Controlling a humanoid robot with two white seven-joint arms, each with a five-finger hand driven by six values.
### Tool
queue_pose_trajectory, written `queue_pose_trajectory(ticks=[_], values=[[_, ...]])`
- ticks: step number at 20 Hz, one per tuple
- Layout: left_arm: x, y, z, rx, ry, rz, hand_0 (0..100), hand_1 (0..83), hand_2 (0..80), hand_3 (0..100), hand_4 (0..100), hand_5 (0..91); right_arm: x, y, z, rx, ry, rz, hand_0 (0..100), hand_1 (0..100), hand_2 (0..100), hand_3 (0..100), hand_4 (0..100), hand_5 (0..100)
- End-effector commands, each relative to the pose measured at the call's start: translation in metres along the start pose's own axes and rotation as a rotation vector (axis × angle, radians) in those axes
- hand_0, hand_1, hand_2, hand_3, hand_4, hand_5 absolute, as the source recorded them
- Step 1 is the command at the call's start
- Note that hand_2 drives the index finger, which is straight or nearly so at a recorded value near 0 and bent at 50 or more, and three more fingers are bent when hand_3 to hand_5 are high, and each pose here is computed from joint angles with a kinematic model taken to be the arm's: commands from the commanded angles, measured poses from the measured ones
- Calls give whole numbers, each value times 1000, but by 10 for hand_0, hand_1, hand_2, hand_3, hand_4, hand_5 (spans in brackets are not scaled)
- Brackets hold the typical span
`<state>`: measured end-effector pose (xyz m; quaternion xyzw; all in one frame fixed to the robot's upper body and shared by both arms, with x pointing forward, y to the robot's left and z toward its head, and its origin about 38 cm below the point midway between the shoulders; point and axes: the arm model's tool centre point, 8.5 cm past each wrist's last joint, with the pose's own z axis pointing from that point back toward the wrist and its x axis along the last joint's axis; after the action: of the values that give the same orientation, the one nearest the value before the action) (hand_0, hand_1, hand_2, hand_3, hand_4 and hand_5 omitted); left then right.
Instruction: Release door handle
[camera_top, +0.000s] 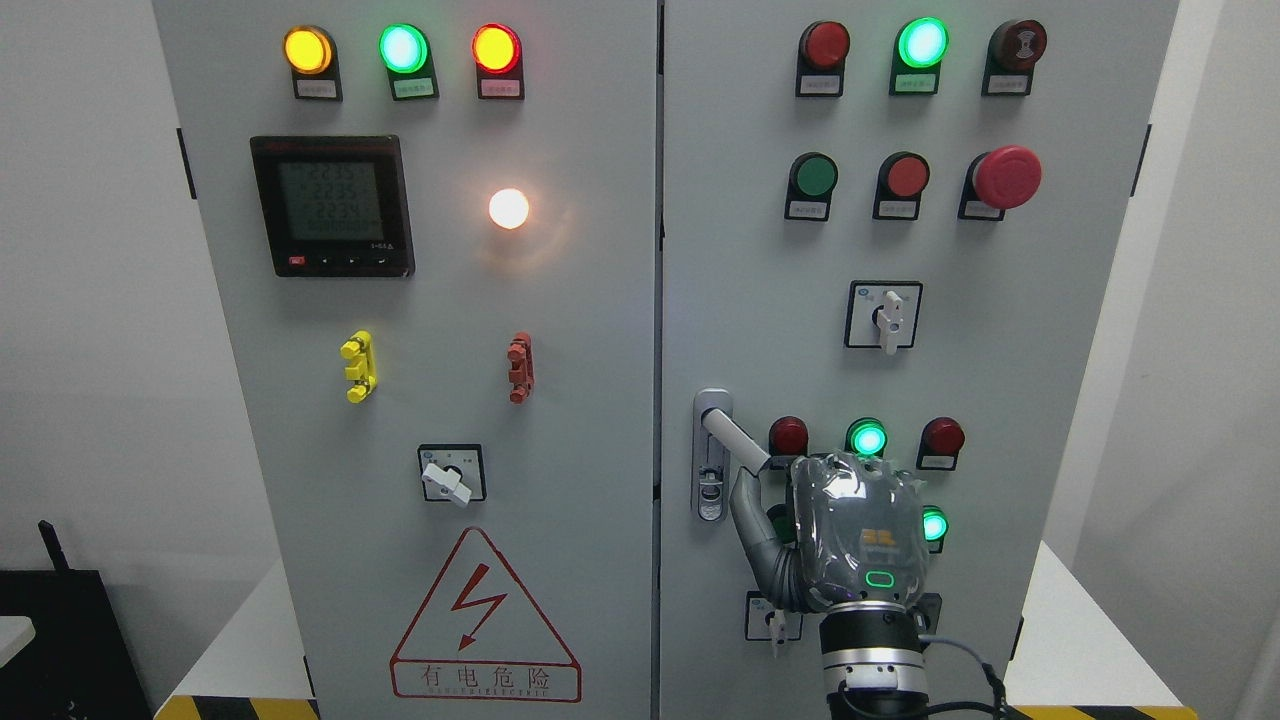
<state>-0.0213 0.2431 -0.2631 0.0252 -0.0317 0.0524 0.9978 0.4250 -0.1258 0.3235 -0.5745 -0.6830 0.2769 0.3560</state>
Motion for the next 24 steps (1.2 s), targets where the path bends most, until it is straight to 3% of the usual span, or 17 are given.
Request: queue_pose_trajectory(ticks=[1, 24], values=[[10, -2, -1, -6, -30, -1, 120, 389, 0, 0, 0, 0, -2, -1, -1, -2, 5, 0, 608, 73, 978, 1000, 1000, 976], [10, -2, -1, -6, -30, -1, 120, 389, 0, 0, 0, 0, -5, -5, -3, -15, 14, -3, 613, 73, 976, 1000, 1000, 974]])
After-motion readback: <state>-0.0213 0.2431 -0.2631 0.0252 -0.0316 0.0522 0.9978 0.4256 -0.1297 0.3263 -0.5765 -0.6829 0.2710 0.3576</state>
